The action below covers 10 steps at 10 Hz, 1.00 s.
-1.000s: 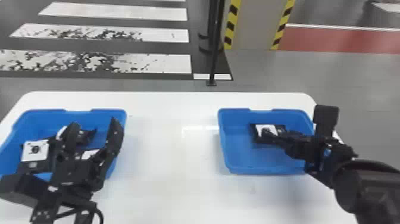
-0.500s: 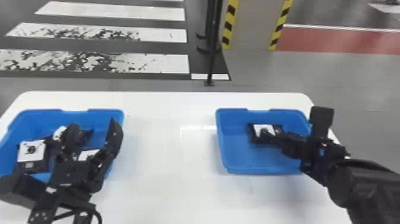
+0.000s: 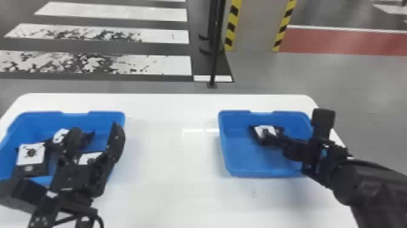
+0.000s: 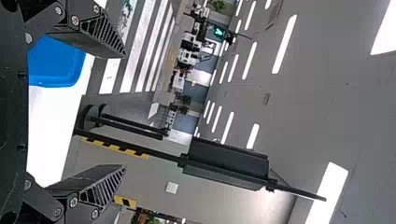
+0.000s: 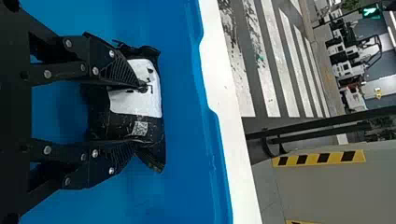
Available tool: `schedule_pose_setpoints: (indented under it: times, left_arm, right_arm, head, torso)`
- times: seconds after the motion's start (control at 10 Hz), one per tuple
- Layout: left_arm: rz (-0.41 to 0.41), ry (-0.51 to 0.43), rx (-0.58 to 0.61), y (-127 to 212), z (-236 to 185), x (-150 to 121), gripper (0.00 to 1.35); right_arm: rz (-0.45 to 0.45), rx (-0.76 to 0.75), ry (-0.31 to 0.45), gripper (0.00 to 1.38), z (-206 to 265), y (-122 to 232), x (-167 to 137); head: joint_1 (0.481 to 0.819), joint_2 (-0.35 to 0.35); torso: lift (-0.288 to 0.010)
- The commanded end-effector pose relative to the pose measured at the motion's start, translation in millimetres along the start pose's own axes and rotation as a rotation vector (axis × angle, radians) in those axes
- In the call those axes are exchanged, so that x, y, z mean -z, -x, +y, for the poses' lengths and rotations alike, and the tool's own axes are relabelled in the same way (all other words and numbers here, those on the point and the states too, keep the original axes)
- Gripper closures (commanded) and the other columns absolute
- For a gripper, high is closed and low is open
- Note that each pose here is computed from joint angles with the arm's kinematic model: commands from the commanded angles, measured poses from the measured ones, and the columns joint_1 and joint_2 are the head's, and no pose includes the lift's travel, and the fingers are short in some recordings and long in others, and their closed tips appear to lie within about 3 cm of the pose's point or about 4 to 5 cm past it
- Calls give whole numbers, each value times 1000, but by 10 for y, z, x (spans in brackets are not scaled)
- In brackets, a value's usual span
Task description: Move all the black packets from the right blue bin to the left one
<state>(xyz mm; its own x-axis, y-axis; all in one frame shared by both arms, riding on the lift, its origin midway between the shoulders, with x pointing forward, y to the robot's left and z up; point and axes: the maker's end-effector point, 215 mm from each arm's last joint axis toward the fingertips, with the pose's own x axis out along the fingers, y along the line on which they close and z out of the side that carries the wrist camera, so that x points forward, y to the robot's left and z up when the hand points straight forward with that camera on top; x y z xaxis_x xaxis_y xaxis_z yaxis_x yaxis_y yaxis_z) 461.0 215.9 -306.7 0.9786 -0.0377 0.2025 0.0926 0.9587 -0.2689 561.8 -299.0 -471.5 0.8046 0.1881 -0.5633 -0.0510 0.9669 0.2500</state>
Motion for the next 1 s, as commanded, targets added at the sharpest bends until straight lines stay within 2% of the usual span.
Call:
schedule_pose_setpoints:
  times: [0.0, 0.3, 0.5, 0.7, 0.9]
  left_arm:
    - [-2, 0, 0, 0, -1, -5, 225]
    - [-41, 6, -1, 2, 5, -124, 225]
    - [-60, 30, -1, 11, -16, -175, 225]
    - [-79, 87, 15, 3, -149, -267, 225]
    - [-100, 198, 65, -20, -485, -405, 225]
  right_arm:
    - [-13, -14, -7, 1156, 54, 13, -12]
    - [-124, -74, -48, 1181, 266, 146, -147]
    - [-202, -181, -99, 1181, 546, 336, -338]
    - [-290, -386, -161, 1181, 1104, 597, -727]
    - [-291, -647, -185, 1181, 1968, 760, -911]
  head:
    - [695, -90]
    - [695, -78]
    - [695, -63]
    - [695, -34]
    - [695, 9]
  torso:
    - [-168]
    - [-168]
    - [-168]
    - [-168]
    - [-168]
